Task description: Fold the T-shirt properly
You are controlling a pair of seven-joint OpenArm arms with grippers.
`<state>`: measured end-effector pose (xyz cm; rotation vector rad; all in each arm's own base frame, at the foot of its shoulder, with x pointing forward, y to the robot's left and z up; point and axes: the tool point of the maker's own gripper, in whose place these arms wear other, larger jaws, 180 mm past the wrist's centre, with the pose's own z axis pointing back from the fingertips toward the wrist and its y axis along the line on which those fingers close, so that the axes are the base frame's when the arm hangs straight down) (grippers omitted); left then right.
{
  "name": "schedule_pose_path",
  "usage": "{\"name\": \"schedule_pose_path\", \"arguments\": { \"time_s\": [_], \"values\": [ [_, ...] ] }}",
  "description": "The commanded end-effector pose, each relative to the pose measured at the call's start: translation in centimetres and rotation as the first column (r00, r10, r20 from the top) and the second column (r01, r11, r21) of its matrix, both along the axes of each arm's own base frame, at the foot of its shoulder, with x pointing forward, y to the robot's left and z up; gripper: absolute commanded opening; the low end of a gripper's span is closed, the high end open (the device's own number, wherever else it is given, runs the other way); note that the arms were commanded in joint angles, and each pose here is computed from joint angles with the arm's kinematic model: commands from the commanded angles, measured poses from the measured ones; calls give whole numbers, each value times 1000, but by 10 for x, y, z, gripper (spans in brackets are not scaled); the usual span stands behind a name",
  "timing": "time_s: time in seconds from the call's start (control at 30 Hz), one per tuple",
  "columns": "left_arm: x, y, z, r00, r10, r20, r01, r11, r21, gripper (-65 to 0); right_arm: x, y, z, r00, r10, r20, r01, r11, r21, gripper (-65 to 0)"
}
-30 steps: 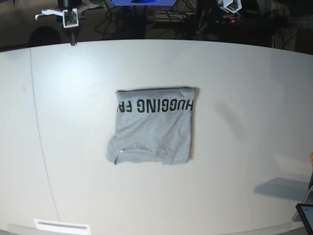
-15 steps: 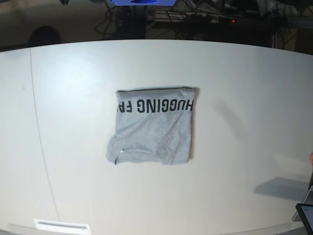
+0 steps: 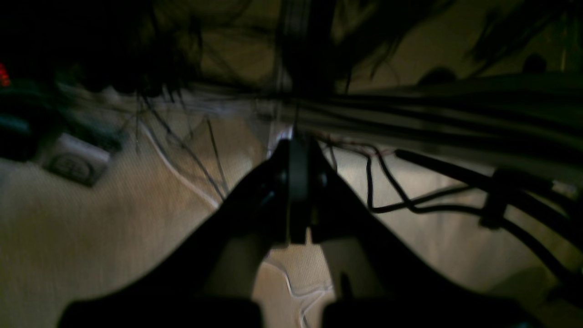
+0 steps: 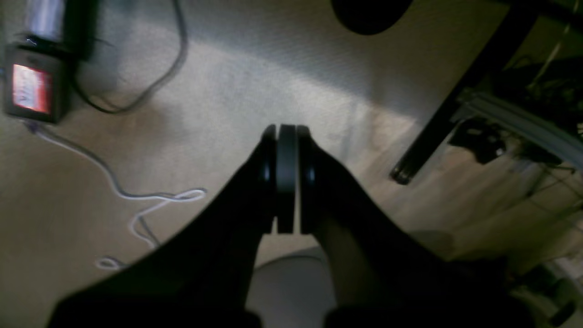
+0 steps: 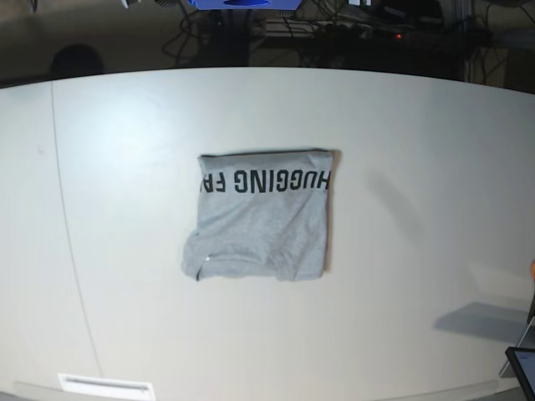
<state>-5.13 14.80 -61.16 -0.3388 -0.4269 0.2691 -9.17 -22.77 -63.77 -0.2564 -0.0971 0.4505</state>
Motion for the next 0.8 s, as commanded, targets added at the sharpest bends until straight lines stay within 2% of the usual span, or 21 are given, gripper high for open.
{"name": "schedule_pose_path", "arguments": {
  "time_s": [0.0,0.1,0.17,0.2,0.23,0.33,0.5,0.77],
  "values": [
    [1,7,-5,999,-1,-34,1,1000,0,-650,-11,13,-4,999,-16,-44,18,999,47,-634],
    [5,8,-20,981,-95,-169,92,995,-27,-650,2,9,-12,982,-164,-95,172,982,73,-635],
    [3,8,-28,941,-223,-255,225,974,-20,-650,11,8,-15,951,-280,-131,291,953,80,-634],
    [2,15,-32,918,-265,-296,283,959,16,-650,17,4,-16,945,-290,-150,305,949,83,-634],
    [3,22,-36,897,-287,-336,323,945,56,-650,25,5,-17,943,-289,-165,306,947,94,-634],
    [14,41,-43,872,-281,-401,370,914,165,-650,44,15,-20,940,-262,-219,296,945,138,-634],
    [32,13,-48,830,-318,-459,409,906,111,-650,60,18,-20,941,-204,-270,250,957,148,-634],
    [33,-19,-49,828,-341,-445,410,910,66,-650,59,13,-19,942,-205,-265,248,958,142,-634]
  ]
}}
